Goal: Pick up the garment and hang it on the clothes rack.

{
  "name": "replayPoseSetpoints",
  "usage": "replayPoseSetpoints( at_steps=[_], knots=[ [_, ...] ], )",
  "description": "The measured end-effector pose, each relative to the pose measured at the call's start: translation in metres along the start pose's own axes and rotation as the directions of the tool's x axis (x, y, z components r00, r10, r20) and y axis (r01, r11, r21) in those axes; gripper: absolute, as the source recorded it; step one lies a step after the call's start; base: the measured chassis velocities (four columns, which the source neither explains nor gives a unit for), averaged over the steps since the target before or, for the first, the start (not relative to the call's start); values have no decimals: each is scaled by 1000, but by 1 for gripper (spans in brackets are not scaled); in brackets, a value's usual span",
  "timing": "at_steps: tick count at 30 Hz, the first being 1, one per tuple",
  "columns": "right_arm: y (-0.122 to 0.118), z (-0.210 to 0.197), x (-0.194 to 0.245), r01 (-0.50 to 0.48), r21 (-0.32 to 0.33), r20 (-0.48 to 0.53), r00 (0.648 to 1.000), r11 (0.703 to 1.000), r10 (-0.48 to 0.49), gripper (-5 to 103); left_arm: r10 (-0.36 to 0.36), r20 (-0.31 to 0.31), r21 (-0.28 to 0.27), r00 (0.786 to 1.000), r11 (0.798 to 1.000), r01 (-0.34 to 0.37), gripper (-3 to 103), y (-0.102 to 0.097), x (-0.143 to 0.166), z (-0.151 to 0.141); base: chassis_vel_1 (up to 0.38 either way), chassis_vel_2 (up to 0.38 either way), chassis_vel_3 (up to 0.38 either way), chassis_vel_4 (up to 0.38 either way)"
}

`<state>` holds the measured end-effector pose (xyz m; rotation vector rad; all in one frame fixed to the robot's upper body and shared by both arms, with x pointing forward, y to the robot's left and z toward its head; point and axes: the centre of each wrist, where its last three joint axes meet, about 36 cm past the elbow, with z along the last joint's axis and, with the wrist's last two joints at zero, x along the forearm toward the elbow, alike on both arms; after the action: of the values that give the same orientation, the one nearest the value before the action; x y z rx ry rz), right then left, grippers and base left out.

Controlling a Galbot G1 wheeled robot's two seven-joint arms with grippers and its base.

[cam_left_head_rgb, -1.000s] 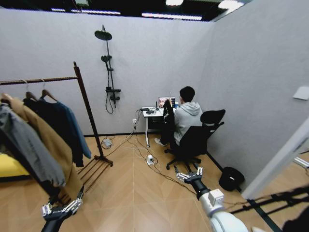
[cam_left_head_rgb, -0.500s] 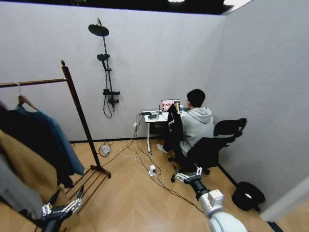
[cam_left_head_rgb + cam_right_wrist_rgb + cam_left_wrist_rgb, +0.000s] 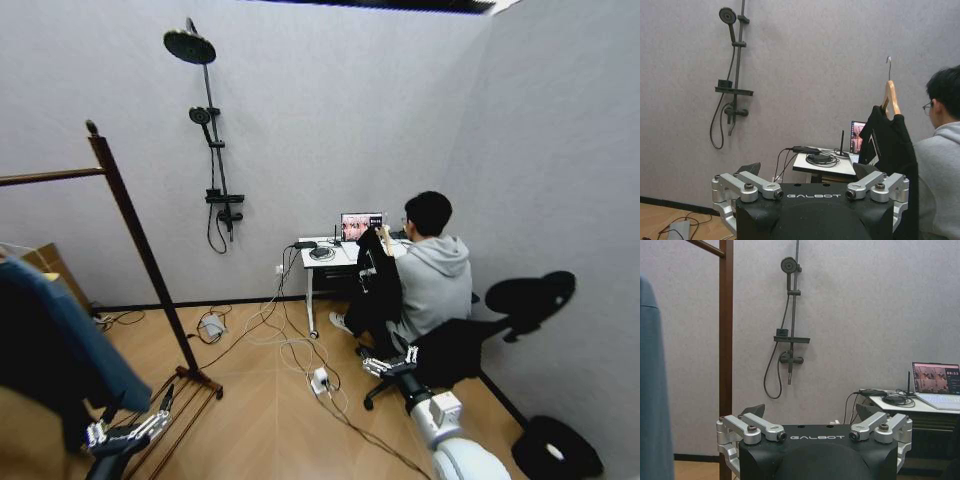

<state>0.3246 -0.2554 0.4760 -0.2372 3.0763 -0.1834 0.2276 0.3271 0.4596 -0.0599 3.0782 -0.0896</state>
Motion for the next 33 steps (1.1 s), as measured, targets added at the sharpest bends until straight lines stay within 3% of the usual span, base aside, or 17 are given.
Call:
replayPoseSetpoints(
  at_steps=[10, 16, 19, 22, 23, 25, 26, 28, 29, 30, 32, 33],
  knots=[
    [1, -1, -4, -20, 5, -6, 1000, 1000, 20, 100, 0, 0, 0, 1000, 1000, 0, 100, 0, 0, 0, -297, 294, 301, -283],
    [-1, -21, -3, -145, 59, 9, 989, 988, 145, 100, 0, 0, 0, 1000, 1000, 0, 100, 0, 0, 0, -95, 116, 62, -97],
    [-14, -42, -6, -207, 82, -1, 978, 975, 208, 100, 0, 0, 0, 1000, 1000, 0, 100, 0, 0, 0, 9, -31, -2, 61],
    [-48, -64, -17, -238, 100, 35, 971, 966, 236, 100, 0, 0, 0, 1000, 1000, 0, 100, 0, 0, 0, 39, -63, -35, 49],
    [-48, -64, -17, -238, 100, 35, 971, 966, 236, 100, 0, 0, 0, 1000, 1000, 0, 100, 0, 0, 0, 46, -59, -56, 53],
    [-86, -77, -24, -206, 96, 64, 978, 974, 200, 100, 0, 0, 0, 1000, 1000, 0, 100, 0, 0, 0, 27, -17, -15, 22],
    [-86, -77, -24, -206, 96, 64, 978, 974, 200, 100, 0, 0, 0, 1000, 1000, 0, 100, 0, 0, 0, 0, 0, 0, 0],
    [-126, -87, -35, -116, 86, 92, 990, 989, 108, 100, 0, 0, 0, 1000, 1000, 0, 100, 0, 0, 0, 0, 0, 0, 0],
    [-126, -87, -35, -116, 86, 92, 990, 989, 108, 100, 0, 0, 0, 1000, 1000, 0, 100, 0, 0, 0, 0, 0, 0, 0],
    [-147, -93, -43, -85, 79, 99, 992, 993, 77, 100, 0, 0, 0, 1000, 1000, 0, 100, 0, 0, 0, 0, 0, 0, 0],
    [-155, -95, -47, -78, 75, 101, 992, 994, 70, 100, 0, 0, 0, 1000, 1000, 0, 100, 0, 0, 0, 0, 0, 0, 0],
    [-170, -99, -55, -67, 70, 109, 992, 995, 59, 100, 0, 0, 0, 1000, 1000, 0, 100, 0, 0, 0, 0, 0, 0, 0]
  ],
)
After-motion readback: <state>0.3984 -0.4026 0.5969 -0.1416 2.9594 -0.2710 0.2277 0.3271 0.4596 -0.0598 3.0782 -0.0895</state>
